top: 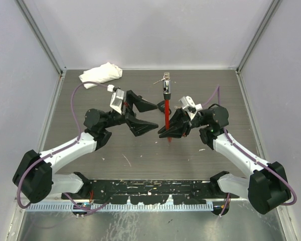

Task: Lock with the key
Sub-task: Adjust the lock.

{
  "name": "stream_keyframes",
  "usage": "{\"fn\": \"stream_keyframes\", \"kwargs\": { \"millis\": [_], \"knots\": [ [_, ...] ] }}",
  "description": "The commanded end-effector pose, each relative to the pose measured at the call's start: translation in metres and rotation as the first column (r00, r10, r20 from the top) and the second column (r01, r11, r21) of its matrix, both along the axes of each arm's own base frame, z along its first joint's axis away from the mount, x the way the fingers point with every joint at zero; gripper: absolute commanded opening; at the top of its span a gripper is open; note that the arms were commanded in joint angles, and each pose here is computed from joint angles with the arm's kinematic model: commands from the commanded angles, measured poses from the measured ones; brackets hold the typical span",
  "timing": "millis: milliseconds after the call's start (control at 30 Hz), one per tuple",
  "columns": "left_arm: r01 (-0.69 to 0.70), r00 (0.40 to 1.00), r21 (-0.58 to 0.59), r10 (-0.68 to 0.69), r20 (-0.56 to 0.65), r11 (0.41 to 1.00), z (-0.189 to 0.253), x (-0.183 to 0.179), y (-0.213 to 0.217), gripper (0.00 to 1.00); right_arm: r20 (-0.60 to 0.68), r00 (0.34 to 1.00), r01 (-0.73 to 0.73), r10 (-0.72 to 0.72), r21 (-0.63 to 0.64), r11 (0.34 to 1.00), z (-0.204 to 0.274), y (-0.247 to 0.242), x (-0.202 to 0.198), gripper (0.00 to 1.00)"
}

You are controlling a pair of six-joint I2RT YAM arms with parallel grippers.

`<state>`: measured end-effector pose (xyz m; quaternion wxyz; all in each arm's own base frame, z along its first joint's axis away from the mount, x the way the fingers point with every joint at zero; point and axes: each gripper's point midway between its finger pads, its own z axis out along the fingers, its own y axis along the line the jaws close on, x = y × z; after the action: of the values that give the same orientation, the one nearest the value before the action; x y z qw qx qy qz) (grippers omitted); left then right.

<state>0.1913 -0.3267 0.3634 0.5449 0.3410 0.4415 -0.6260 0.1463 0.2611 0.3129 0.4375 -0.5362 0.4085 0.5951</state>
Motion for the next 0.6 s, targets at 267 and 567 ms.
{"fn": "stream_keyframes", "kwargs": {
  "millis": [267,567],
  "knots": [
    [0.256,0.967,-0.135,-0.251,0.051,0.957,0.054,-0.025,-0.011,0.72,0.072,0.997,0.005,-0.006,0.027,1.000,0.007,0.001,0.003,0.01],
    [0.345,0.938,-0.121,-0.339,0.066,0.931,0.058,-0.045,-0.029,0.52,0.054,0.999,0.005,-0.005,0.014,1.000,0.002,0.003,0.006,0.01]
  ]
}}
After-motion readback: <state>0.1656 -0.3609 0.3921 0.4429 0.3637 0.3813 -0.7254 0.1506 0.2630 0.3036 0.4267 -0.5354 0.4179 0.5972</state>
